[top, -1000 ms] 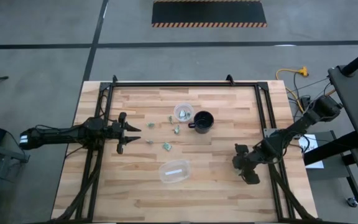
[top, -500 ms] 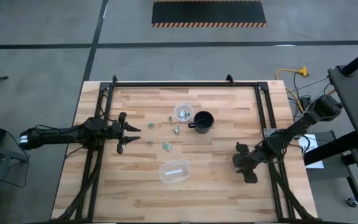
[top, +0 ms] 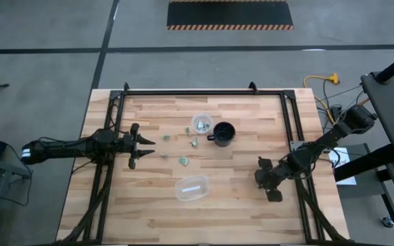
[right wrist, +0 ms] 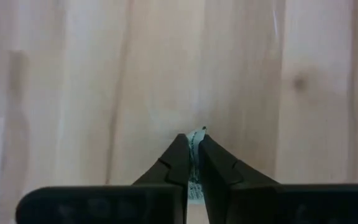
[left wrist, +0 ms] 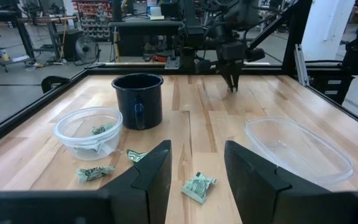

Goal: Pick and place Stevia / Truvia into bins
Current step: Put the stevia packet into the top transparent container

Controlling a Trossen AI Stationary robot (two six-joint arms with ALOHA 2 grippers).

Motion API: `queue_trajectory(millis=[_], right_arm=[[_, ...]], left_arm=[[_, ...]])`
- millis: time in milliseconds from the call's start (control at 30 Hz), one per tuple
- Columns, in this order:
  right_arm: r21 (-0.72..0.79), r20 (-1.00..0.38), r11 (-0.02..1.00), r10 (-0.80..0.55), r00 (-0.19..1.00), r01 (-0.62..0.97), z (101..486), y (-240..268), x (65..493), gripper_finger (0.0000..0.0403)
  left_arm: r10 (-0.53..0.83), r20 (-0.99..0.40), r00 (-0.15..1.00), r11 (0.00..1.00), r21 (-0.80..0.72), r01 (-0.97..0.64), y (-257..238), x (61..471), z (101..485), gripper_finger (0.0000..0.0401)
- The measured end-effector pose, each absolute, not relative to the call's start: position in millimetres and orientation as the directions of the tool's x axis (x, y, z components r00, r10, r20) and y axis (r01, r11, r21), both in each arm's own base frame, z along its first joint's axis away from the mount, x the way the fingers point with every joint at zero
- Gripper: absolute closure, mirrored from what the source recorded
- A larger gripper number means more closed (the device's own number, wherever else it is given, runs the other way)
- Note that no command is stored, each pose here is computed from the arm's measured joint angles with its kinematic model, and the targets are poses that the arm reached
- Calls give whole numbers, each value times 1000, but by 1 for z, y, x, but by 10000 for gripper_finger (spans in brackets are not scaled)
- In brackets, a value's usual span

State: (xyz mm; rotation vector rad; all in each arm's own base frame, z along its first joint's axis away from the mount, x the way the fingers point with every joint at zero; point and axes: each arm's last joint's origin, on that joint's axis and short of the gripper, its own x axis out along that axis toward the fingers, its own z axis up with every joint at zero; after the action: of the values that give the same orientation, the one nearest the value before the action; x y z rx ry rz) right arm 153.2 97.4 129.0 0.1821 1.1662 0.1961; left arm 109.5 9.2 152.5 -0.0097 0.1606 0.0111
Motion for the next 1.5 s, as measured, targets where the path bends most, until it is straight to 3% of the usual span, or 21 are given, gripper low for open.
queue_trajectory(millis=[267, 700, 900, 1267, 1500], right_arm=[[201, -748, 969, 248, 615, -146, 145, 94, 179, 391], [98, -474, 994, 93, 875, -53, 165, 57, 211, 391], [93, -358, 996, 33, 933, 1, 168, 35, 216, 391], [120, -75, 990, 77, 994, -68, 192, -13, 222, 392], [137, -8, 984, 114, 993, -112, 187, -53, 239, 392]], left_arm=[[10, -160, 987, 1000, -9, -12, 9, 110, 153, 269], [11, -160, 987, 1000, -9, -12, 9, 109, 153, 269], [10, -160, 987, 1000, -9, -12, 9, 109, 153, 269], [11, -160, 987, 1000, -9, -12, 9, 109, 153, 269], [11, -159, 987, 1000, -9, -12, 9, 109, 153, 269]])
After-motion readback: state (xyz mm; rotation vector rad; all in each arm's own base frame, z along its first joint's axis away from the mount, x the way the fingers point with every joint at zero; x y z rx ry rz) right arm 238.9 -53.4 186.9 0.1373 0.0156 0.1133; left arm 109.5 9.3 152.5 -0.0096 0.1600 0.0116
